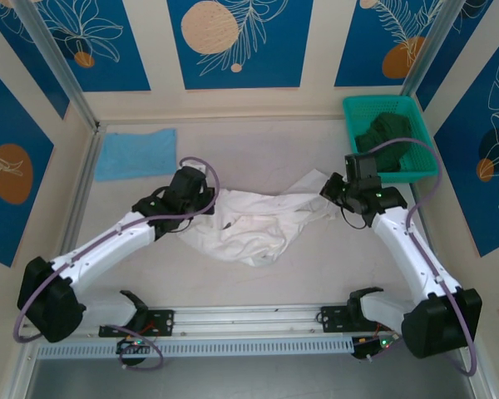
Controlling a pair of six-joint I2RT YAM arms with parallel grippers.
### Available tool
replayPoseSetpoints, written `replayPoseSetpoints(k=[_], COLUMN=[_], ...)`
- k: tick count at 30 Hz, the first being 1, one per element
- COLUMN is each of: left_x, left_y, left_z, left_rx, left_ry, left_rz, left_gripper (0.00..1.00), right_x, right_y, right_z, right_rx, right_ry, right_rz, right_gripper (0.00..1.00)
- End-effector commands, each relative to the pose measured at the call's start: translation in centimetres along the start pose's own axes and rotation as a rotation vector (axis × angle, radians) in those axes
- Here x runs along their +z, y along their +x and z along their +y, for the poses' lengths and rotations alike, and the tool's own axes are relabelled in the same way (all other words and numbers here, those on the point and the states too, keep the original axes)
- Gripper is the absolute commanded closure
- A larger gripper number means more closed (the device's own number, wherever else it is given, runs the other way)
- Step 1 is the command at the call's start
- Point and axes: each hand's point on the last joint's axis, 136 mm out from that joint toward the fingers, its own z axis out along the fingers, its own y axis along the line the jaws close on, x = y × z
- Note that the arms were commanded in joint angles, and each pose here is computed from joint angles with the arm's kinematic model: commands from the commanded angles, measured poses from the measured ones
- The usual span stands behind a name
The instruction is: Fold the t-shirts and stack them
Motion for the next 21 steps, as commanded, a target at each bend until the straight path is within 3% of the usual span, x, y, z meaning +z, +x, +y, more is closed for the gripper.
replayPoseSetpoints(k=[1, 4, 8, 11, 14, 15, 16, 17, 18, 19, 21], left_x=[-2.4, -3.8, -3.5, -1.5, 2.3, 3.9, 5.8, 7.3, 8.9, 10.2, 11.9], left_y=[-4.2, -6.7, -9.1, -10.7, -12.7, -13.9, -15.2, -16.6, -18.0, -19.4, -20.9], left_z=[-0.7, -0.8, -0.8, 0.3, 2.4, 3.3, 4.0, 4.7, 6.0, 6.9, 7.7], left_rx=[0.01, 0.009, -0.004, -0.038, -0.12, -0.148, -0.155, -0.153, -0.152, -0.147, -0.154], left_ry=[0.017, 0.013, -0.017, -0.075, -0.139, -0.16, -0.187, -0.227, -0.297, -0.338, -0.361], left_rz=[-0.171, -0.256, -0.278, -0.249, -0.176, -0.147, -0.123, -0.105, -0.072, -0.044, 0.012], left_gripper=[1.0, 1.0, 1.0, 1.0, 0.98, 0.94, 0.83, 0.66, 0.56, 0.5, 0.28], right_x=[-2.7, -4.4, -5.3, -4.0, -0.4, 1.4, 3.4, 5.2, 7.5, 9.9, 12.8], right_y=[-2.8, -4.5, -7.1, -9.5, -13.2, -14.7, -16.6, -18.0, -19.4, -20.5, -21.5], right_z=[1.7, 2.9, 4.6, 6.0, 7.0, 6.9, 6.8, 6.7, 6.5, 6.2, 5.6], right_rx=[-0.013, -0.006, -0.012, -0.029, -0.042, -0.039, -0.025, -0.01, 0.023, 0.058, 0.074], right_ry=[-0.038, -0.062, -0.079, -0.056, 0.019, 0.058, 0.094, 0.116, 0.131, 0.15, 0.211], right_rz=[-0.114, -0.183, -0.253, -0.271, -0.278, -0.28, -0.28, -0.266, -0.223, -0.163, -0.079], right_gripper=[1.0, 1.0, 1.0, 1.0, 1.0, 1.0, 1.0, 0.99, 0.93, 0.85, 0.56])
